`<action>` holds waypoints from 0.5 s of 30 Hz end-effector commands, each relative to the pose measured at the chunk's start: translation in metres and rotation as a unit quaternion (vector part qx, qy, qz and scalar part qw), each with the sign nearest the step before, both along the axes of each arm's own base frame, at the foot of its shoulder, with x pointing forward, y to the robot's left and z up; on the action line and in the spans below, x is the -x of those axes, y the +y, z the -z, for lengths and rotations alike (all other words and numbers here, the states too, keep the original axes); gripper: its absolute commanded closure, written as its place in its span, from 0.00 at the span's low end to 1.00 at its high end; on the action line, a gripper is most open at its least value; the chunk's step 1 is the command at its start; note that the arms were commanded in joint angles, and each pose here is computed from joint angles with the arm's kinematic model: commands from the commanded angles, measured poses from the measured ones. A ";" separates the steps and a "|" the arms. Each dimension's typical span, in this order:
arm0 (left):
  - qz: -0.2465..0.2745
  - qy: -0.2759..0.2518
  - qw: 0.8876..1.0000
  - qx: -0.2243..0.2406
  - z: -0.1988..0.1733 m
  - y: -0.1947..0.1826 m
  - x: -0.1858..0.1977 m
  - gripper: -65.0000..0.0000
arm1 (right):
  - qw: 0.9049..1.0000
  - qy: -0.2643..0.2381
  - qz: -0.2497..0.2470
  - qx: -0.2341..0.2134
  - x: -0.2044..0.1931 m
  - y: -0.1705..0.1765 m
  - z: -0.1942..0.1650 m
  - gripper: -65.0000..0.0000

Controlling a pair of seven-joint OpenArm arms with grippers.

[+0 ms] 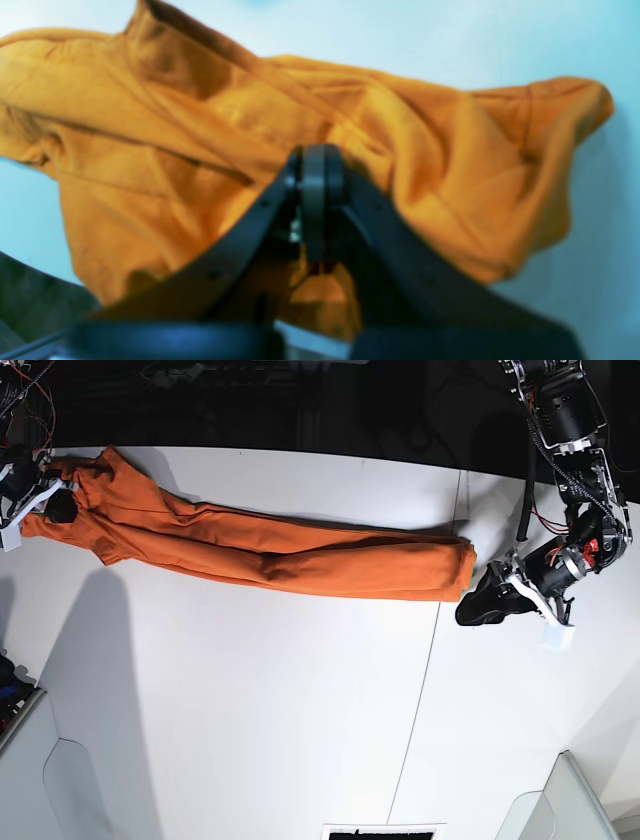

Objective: Layout the t-shirt on the table in an organized manner, then fold the t-shirt properly

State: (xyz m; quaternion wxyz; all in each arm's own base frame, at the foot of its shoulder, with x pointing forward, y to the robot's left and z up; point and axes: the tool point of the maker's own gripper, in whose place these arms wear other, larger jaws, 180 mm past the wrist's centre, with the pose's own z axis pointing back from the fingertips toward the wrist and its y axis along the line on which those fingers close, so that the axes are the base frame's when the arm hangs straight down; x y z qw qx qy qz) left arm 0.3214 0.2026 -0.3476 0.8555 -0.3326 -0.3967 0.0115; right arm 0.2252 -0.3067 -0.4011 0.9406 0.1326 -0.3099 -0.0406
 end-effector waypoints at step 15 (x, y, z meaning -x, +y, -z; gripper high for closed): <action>0.018 0.040 0.999 -0.014 0.030 -0.003 0.042 0.27 | 1.000 -0.014 -0.003 0.018 -0.007 -0.009 -0.010 1.00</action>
